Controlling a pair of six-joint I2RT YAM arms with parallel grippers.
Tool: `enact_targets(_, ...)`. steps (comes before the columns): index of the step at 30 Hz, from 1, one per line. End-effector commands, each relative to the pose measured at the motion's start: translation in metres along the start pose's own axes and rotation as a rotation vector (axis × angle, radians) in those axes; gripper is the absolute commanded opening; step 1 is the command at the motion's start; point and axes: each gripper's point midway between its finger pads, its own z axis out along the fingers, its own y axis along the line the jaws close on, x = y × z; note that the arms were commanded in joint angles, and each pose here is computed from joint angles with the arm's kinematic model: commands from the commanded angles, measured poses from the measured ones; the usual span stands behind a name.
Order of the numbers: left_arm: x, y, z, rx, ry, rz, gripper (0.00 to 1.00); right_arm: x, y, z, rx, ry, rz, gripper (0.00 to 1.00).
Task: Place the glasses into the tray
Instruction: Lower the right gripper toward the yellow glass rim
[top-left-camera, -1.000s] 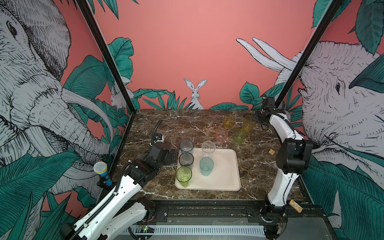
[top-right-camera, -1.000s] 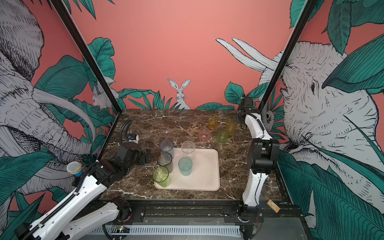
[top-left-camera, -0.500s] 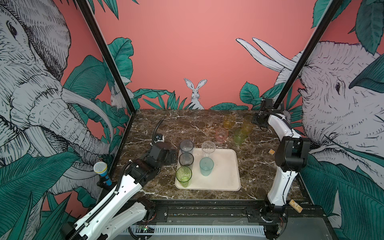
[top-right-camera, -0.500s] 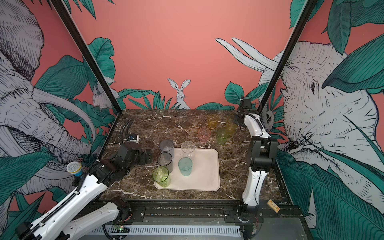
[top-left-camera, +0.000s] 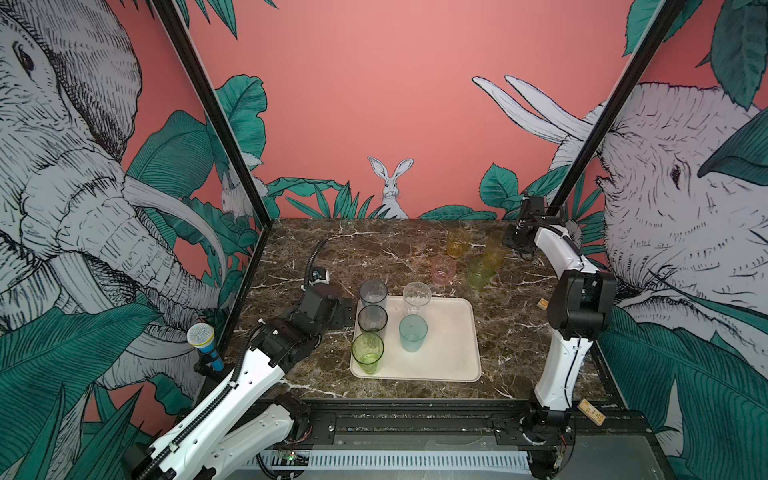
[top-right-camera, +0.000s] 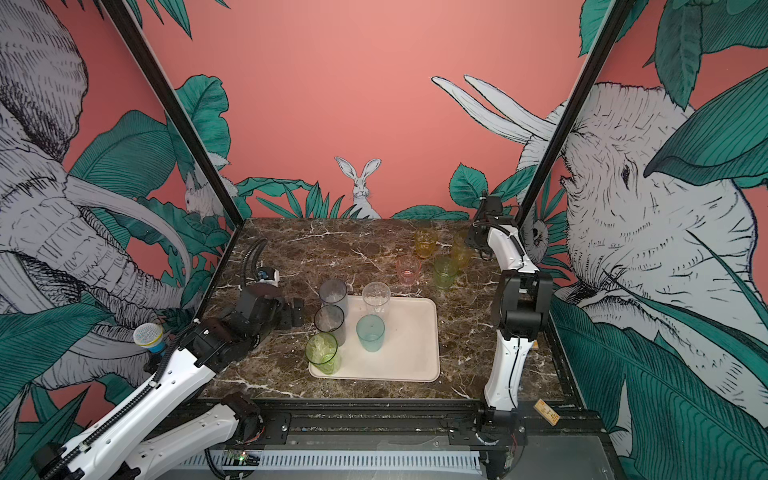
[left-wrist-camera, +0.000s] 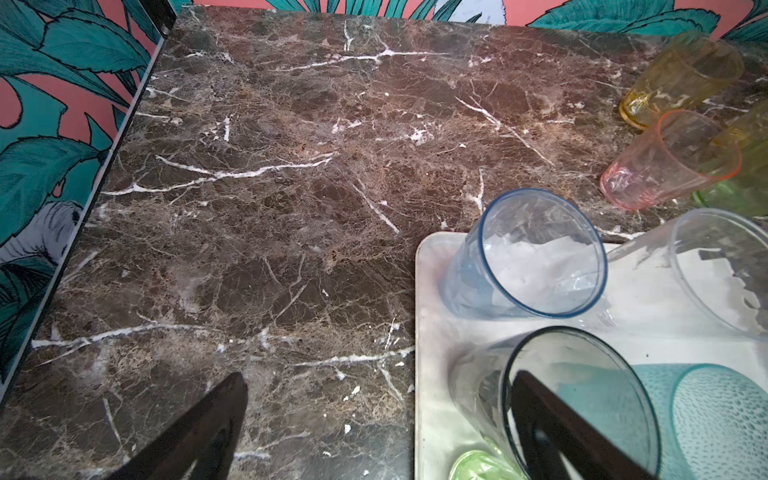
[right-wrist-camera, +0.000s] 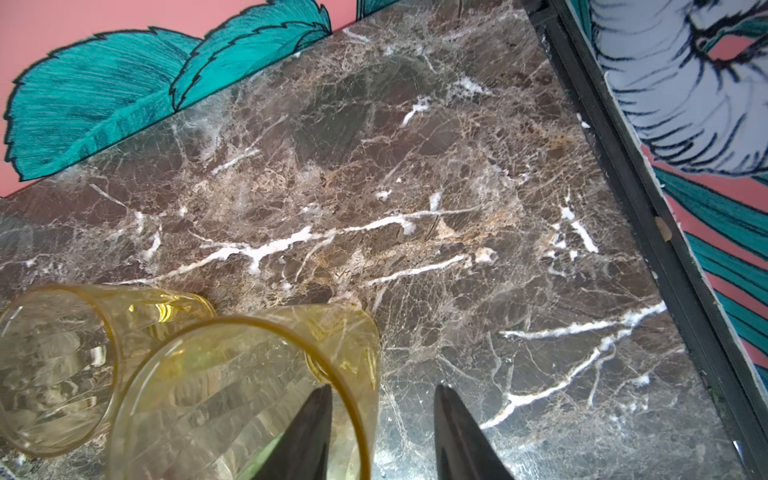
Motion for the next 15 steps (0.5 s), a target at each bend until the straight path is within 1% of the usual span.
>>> enact_targets(1, -0.005, 0.0004, -0.0012, 0.002, -0.016, -0.031, 0.99, -0.0039, -0.0011, 0.0043, 0.002, 0.002, -0.003, 0.4)
enact_targets(3, -0.0049, -0.0004, -0.0006, 0.004, -0.015, -0.031, 0.99, -0.0043, -0.0007, 0.0049, 0.001, 0.004, -0.004, 0.38)
enact_targets(9, -0.0039, -0.002, 0.0012, 0.009, -0.009, -0.032, 0.99, -0.0017, 0.0018, 0.0086, -0.015, 0.019, -0.004, 0.27)
enact_targets(15, -0.003, -0.0028, 0.0023, 0.013, -0.008, -0.037, 0.99, 0.0024, 0.0018, 0.0123, -0.014, 0.033, -0.006, 0.18)
